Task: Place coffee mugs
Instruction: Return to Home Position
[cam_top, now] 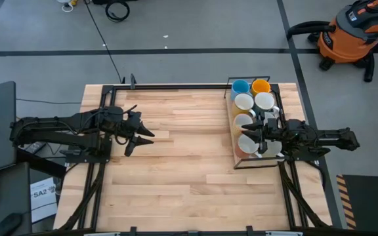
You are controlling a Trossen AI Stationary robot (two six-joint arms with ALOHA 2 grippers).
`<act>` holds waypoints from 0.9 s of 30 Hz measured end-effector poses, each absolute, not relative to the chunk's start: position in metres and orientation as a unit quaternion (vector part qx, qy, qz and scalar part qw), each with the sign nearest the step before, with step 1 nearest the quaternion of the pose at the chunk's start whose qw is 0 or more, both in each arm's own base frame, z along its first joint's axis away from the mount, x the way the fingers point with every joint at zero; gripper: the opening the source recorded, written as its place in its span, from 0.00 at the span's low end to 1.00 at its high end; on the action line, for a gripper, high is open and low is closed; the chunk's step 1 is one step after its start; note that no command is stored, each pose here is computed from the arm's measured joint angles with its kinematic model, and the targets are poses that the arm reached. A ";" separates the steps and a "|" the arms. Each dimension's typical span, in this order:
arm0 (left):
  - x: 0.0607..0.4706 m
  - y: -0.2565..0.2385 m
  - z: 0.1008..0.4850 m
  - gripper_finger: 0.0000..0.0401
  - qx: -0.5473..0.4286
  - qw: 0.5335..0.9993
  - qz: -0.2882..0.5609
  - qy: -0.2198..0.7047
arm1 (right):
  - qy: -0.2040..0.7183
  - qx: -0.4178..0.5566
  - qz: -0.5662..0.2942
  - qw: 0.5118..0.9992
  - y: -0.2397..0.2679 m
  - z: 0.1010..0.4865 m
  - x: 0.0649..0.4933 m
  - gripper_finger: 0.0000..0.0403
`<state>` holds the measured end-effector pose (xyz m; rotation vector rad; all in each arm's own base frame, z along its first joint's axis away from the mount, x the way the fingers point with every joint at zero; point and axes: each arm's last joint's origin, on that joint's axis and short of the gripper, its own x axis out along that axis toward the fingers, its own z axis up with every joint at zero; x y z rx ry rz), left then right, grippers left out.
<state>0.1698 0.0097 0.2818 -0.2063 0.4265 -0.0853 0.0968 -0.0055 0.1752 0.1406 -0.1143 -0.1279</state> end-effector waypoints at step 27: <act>0.146 0.006 0.311 0.38 -0.023 0.993 -0.078 0.089 | -0.056 0.070 -0.063 0.994 -0.005 0.175 0.097 0.30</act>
